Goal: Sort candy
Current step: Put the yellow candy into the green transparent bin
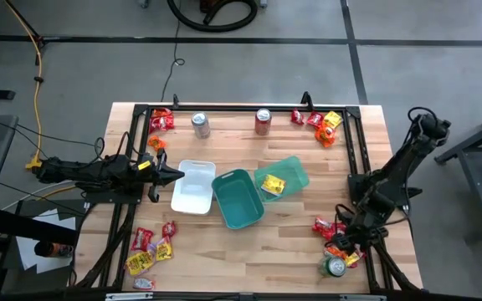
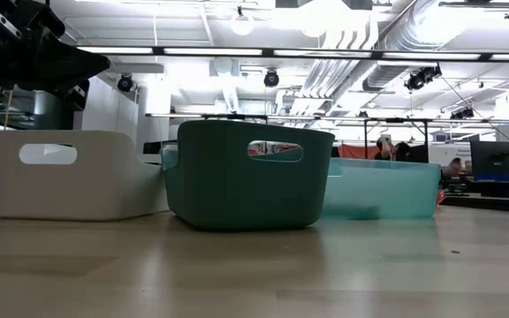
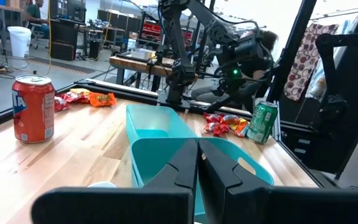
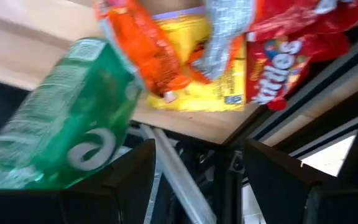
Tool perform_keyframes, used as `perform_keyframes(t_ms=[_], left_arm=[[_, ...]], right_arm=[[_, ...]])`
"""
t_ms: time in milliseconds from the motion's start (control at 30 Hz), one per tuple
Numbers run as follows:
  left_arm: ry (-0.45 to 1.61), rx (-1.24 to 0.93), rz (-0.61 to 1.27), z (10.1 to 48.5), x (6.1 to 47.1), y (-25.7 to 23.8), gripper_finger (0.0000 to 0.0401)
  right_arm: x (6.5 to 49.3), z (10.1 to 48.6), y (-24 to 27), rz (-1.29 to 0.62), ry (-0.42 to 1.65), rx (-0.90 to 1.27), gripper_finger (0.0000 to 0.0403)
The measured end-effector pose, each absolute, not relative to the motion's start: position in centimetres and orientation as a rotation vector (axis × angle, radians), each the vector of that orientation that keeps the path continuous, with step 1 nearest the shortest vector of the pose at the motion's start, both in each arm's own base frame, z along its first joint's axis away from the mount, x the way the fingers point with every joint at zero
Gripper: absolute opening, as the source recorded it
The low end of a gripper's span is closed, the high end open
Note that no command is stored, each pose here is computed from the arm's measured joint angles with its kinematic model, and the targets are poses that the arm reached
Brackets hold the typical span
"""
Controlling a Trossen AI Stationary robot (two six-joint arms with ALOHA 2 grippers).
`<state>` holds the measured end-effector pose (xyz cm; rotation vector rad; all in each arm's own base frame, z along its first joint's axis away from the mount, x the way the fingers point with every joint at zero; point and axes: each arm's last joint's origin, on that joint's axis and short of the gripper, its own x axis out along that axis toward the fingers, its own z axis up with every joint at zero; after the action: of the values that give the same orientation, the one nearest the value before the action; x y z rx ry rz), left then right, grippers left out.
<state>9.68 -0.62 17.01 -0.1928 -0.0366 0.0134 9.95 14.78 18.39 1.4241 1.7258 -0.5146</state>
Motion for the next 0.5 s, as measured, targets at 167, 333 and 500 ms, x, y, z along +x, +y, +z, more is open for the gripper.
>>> perform_keyframes(t_ms=[167,333,500], left_arm=[[-0.037,-0.193,0.014,17.0,9.7,-0.6,0.0001],[-0.036,-0.193,0.014,17.0,9.7,-0.6,0.0001],[-0.036,-0.192,0.014,17.0,9.7,-0.6,0.0001]], right_arm=[[9.7,18.3,15.2,-0.453,1.737,1.413,0.0236],[9.8,17.9,15.5,-0.452,1.741,1.39,0.0236],[10.6,16.5,16.6,-0.433,1.745,1.337,0.0236]])
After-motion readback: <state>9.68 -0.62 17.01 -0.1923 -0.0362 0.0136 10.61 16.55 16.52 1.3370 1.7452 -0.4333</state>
